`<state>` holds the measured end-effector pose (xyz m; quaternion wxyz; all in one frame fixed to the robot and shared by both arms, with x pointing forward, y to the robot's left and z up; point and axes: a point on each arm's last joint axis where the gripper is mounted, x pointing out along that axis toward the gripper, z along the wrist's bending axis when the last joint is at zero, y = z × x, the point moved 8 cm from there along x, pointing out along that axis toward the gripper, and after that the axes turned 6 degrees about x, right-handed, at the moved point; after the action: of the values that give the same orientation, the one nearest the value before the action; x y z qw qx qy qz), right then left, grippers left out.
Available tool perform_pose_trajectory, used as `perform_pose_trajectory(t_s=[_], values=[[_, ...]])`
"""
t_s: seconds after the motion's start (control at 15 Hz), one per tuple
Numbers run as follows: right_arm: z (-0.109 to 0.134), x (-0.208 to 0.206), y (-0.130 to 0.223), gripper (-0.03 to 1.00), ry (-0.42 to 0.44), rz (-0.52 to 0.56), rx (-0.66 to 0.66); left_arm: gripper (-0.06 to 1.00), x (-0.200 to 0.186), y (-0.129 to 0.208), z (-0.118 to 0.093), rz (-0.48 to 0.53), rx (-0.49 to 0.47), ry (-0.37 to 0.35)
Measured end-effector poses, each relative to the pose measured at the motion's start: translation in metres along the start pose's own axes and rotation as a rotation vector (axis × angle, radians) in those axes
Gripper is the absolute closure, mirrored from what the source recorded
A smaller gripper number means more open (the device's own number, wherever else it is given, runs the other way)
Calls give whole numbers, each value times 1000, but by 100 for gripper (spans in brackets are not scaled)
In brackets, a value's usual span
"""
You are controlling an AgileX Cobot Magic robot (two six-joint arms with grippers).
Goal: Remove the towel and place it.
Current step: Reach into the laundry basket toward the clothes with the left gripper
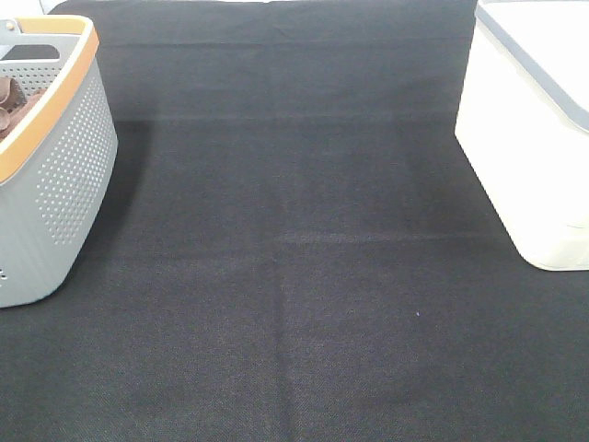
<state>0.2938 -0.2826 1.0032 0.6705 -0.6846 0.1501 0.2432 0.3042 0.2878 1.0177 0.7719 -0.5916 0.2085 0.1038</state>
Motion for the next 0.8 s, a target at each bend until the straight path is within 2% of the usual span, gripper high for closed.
perform_pose_trajectory(t_s=[0.8], values=[[0,0,0,33,0,0,0,24,0,0,0,0,0,0]])
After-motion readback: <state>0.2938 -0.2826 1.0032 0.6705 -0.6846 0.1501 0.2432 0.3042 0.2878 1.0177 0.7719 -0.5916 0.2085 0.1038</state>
